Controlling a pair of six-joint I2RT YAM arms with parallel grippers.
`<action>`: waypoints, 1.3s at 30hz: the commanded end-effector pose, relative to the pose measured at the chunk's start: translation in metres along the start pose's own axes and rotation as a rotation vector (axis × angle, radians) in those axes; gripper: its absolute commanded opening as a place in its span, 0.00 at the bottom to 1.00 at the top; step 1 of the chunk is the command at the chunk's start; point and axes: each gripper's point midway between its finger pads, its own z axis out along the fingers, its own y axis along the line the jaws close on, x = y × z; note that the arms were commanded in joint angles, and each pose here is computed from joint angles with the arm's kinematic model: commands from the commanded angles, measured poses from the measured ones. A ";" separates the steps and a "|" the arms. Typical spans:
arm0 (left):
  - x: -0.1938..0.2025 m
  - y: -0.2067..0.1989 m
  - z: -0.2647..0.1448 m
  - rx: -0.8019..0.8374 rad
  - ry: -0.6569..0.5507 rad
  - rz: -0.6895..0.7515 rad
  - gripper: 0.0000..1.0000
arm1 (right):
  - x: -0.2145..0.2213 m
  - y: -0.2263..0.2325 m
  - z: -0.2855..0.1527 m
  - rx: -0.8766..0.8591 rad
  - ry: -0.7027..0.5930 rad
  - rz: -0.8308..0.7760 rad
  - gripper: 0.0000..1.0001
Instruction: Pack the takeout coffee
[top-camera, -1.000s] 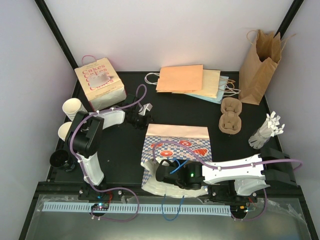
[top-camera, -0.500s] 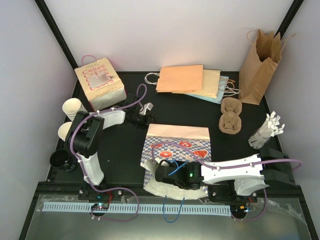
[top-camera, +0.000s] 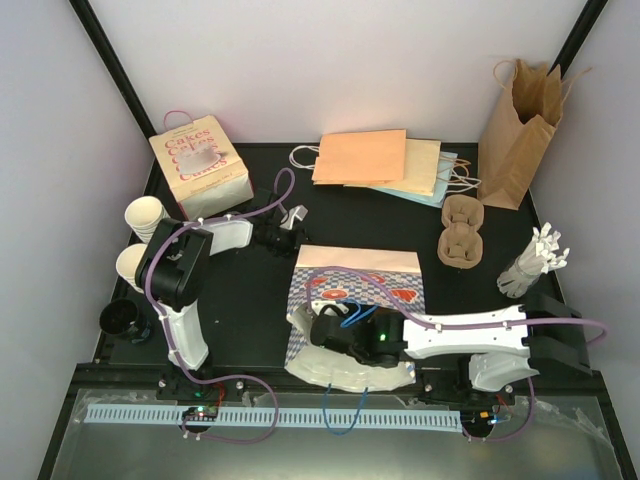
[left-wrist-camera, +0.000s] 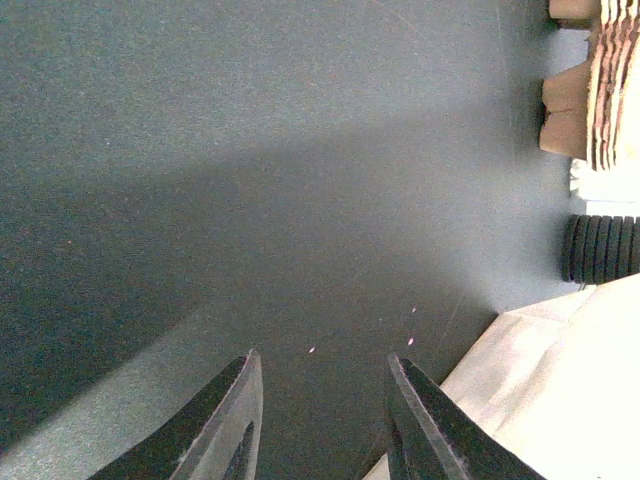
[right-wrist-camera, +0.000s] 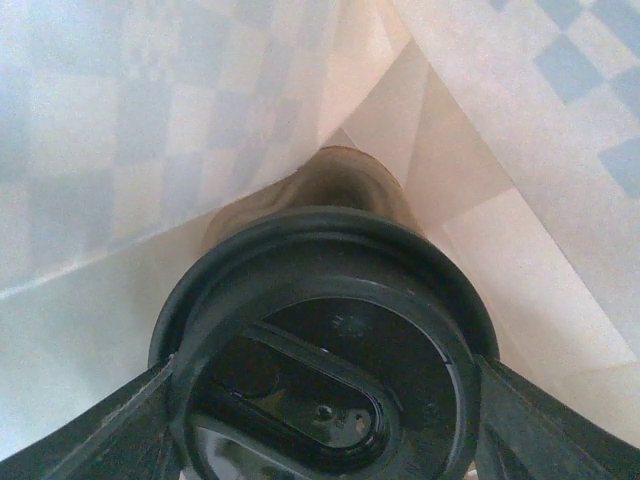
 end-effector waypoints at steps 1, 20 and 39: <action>0.002 -0.009 0.003 0.072 0.013 -0.003 0.36 | 0.001 0.003 0.009 0.022 0.046 -0.033 0.61; 0.016 0.001 0.008 0.068 0.047 -0.046 0.35 | 0.020 0.009 0.033 0.109 0.146 -0.169 0.64; 0.019 -0.004 -0.003 0.054 0.027 -0.034 0.36 | 0.007 0.001 0.027 0.016 0.148 -0.056 0.64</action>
